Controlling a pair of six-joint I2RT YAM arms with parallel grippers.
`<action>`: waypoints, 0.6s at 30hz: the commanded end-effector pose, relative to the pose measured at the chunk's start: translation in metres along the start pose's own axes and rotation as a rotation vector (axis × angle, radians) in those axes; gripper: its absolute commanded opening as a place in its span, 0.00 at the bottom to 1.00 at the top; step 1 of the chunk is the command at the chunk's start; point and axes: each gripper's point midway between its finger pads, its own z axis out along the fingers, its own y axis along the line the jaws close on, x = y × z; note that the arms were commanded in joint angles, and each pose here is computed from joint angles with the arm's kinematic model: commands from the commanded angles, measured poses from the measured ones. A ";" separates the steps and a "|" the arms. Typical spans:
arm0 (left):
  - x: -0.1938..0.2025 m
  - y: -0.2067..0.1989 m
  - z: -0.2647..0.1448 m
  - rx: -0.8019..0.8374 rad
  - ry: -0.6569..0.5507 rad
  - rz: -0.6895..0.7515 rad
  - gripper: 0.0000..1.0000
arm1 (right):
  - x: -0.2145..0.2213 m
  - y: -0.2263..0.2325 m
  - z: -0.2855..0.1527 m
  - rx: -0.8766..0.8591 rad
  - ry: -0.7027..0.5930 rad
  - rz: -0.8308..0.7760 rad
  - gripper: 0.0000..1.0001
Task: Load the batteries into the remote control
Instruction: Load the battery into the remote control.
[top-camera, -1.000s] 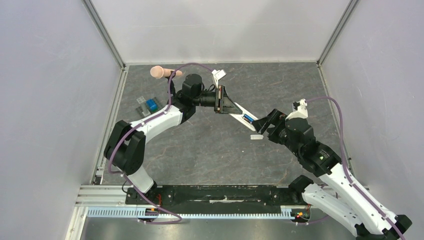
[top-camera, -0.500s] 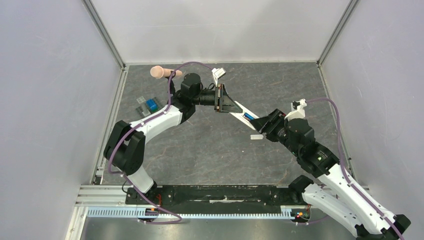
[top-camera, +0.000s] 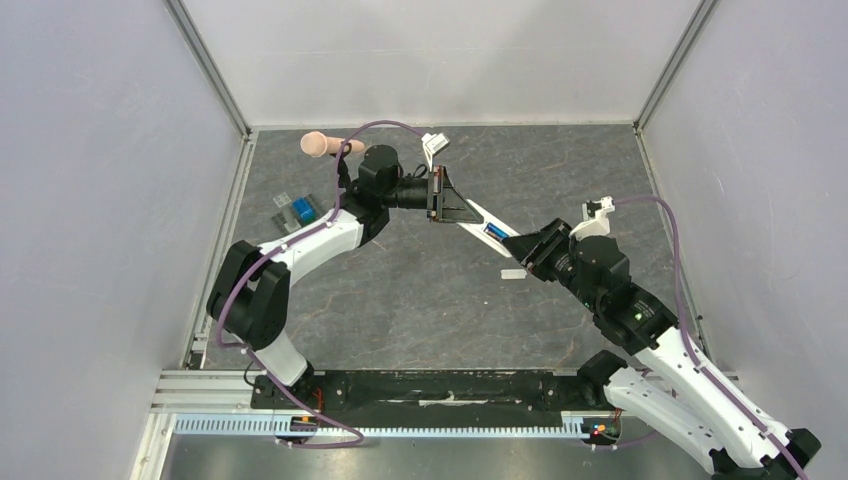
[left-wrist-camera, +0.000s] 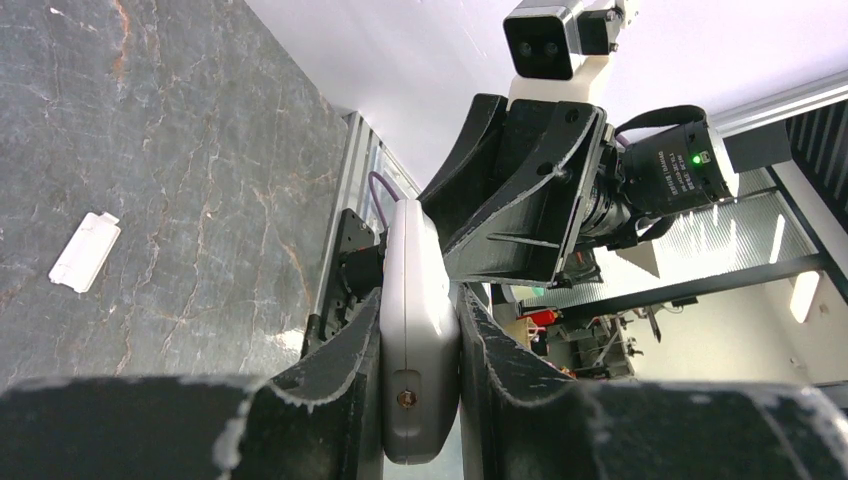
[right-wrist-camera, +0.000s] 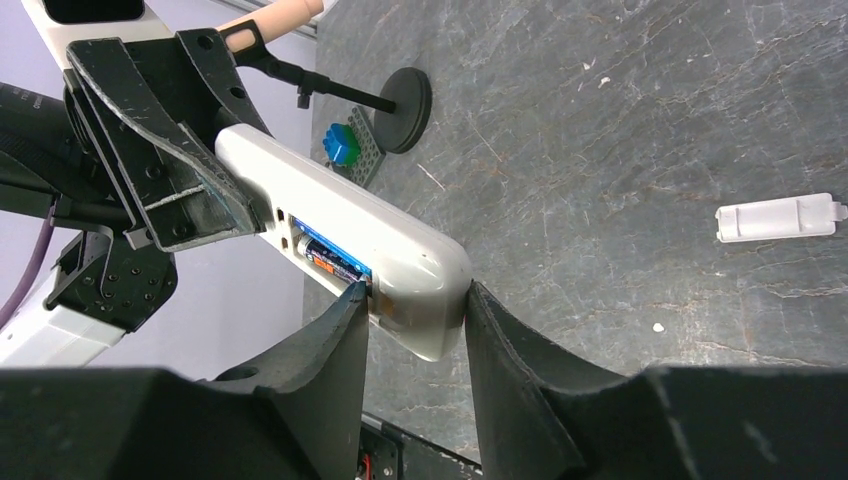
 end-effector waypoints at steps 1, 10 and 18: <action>-0.003 -0.044 -0.005 0.088 -0.001 0.071 0.02 | 0.007 -0.005 0.005 0.007 0.021 -0.022 0.27; -0.003 -0.032 -0.006 0.060 -0.009 0.066 0.02 | 0.001 0.006 0.001 -0.026 0.011 -0.004 0.61; 0.001 -0.022 -0.007 0.036 0.001 0.068 0.02 | -0.004 0.012 -0.003 -0.046 -0.007 0.000 0.76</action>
